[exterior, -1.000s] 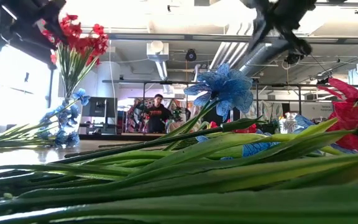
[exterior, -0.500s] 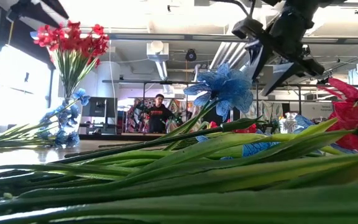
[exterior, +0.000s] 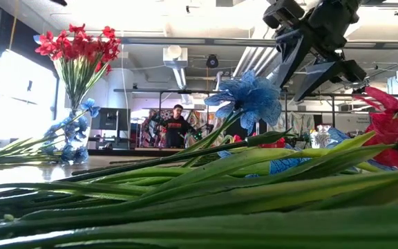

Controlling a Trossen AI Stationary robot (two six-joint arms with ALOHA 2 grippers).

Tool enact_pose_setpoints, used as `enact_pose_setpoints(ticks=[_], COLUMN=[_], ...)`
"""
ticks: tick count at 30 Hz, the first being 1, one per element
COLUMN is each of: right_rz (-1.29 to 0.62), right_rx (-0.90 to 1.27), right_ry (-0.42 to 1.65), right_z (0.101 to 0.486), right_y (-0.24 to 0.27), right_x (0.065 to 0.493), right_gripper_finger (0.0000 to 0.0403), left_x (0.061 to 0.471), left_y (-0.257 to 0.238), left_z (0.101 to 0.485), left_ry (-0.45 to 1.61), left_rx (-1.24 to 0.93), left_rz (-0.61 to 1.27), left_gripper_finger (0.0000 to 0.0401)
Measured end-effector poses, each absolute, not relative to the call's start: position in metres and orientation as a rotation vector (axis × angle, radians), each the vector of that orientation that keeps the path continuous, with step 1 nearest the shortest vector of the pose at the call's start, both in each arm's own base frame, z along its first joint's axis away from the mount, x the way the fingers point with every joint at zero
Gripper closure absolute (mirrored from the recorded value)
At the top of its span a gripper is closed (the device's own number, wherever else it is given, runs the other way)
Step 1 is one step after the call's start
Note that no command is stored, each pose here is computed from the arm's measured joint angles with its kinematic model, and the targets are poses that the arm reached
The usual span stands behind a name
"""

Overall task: Sort flowers into vase by color
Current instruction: Put the top left blue flower into the right transparent vase

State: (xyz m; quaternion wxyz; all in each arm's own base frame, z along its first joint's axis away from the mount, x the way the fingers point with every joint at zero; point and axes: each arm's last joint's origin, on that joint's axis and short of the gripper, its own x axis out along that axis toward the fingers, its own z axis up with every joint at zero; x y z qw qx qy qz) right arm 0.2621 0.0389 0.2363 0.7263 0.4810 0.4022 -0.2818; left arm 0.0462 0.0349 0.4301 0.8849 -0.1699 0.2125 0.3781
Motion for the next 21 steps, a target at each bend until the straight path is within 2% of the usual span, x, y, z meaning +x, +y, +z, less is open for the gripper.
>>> enact_pose_setpoints(ticks=[5, 13, 21], right_rz=[-0.613, -0.588, -0.568], right_rx=[1.046, 0.993, 0.971], right_ry=[0.891, 0.977, 1.012], right_z=[0.236, 0.234, 0.233], right_y=[0.039, 0.039, 0.040], right_x=[0.262, 0.257, 0.256], right_gripper_finger=[0.0237, 0.0237, 0.0237], left_x=[0.047, 0.058, 0.090], left_y=[0.033, 0.031, 0.029], left_z=[0.447, 0.462, 0.462], left_ry=[0.415, 0.418, 0.469], left_rx=[-0.352, -0.394, -0.421], left_rz=[0.732, 0.521, 0.321], left_gripper_finger=[0.0223, 0.0253, 0.0287])
